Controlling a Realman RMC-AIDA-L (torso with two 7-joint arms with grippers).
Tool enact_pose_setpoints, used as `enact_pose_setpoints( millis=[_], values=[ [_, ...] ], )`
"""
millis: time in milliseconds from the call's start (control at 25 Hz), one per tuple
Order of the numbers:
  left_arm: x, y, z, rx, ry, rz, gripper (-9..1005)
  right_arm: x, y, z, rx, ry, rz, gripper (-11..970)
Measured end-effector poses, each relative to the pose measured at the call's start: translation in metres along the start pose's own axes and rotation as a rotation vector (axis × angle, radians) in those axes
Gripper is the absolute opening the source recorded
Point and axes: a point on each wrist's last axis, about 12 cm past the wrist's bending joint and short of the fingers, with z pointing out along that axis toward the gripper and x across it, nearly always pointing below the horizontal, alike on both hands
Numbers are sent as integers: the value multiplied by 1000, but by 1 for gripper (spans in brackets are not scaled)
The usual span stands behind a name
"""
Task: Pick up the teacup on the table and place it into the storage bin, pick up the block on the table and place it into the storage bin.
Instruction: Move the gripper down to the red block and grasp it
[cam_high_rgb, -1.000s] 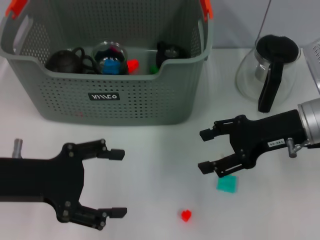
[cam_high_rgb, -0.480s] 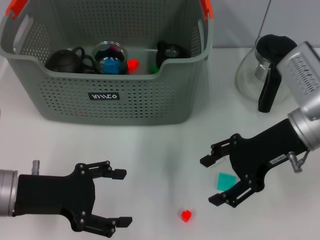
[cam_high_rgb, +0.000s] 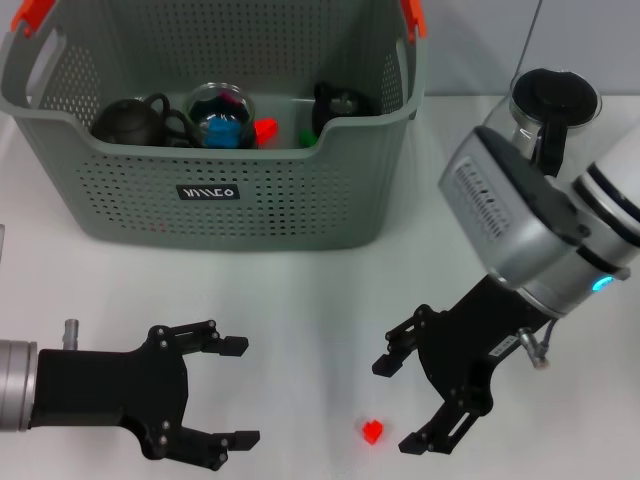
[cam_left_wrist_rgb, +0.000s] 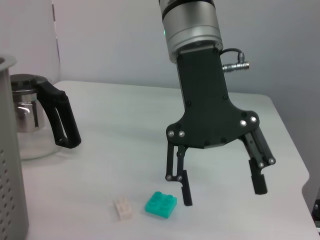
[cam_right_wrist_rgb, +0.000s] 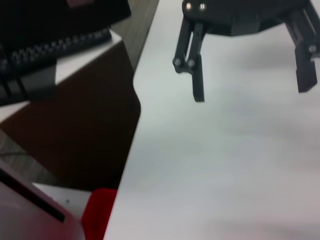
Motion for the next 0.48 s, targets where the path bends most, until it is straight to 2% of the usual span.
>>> enact_pose_setpoints(
  millis=[480],
  values=[
    [1, 1, -1, -14, 5, 0, 949, -19, -4, 22, -2, 162, -73, 912]
  ],
)
